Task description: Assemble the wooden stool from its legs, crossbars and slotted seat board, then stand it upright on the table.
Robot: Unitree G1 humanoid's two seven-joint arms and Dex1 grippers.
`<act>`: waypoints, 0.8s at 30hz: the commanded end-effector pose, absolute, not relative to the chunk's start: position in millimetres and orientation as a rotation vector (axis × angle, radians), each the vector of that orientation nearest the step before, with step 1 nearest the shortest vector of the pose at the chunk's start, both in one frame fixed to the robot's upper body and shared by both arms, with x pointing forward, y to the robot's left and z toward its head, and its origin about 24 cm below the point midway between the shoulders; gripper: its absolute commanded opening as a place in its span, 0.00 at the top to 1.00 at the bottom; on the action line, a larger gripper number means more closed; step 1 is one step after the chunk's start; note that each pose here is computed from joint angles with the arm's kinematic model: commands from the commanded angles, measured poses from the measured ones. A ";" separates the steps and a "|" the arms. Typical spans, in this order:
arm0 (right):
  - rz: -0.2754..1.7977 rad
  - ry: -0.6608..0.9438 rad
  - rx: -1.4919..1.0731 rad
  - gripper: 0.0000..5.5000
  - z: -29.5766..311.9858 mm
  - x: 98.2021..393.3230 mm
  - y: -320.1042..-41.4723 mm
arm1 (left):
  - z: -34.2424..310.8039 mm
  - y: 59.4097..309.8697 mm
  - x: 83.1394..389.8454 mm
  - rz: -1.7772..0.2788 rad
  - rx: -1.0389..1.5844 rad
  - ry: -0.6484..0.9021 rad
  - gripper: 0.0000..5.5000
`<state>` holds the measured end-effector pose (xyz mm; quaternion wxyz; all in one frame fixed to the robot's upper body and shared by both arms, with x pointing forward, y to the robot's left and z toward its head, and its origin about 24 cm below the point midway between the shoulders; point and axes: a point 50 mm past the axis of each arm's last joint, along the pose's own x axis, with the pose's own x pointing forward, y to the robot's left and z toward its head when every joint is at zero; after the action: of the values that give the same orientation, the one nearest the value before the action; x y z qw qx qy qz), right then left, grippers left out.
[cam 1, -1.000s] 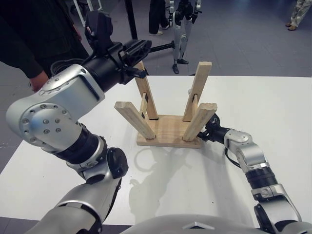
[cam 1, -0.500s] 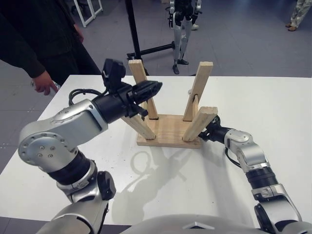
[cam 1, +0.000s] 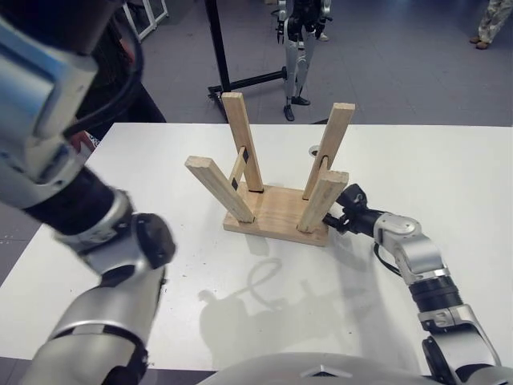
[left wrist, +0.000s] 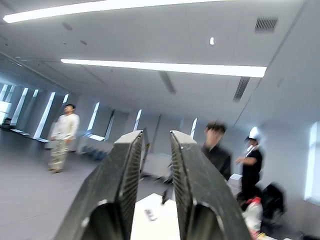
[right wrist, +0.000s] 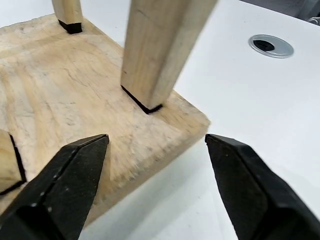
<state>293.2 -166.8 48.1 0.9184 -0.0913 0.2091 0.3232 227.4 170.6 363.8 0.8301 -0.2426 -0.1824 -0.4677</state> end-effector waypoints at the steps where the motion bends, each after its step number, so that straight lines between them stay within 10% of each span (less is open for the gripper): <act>1: 0.593 0.402 -0.181 0.23 79.3 290.6 -208.3 | 305.5 240.0 251.6 -0.770 -0.351 -0.130 0.70; 9: 0.835 0.390 -0.129 0.00 151.4 263.8 -234.7 | 239.7 321.3 241.6 -0.897 -0.212 0.120 0.45; 24: 1.189 0.282 -0.051 0.00 187.7 243.6 -169.1 | 174.1 271.2 285.2 -1.173 -0.095 0.394 0.45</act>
<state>245.3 -177.3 186.8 0.8281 -0.0215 0.1295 0.5450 281.4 274.5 173.0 0.8078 -0.0571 0.1905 -0.5549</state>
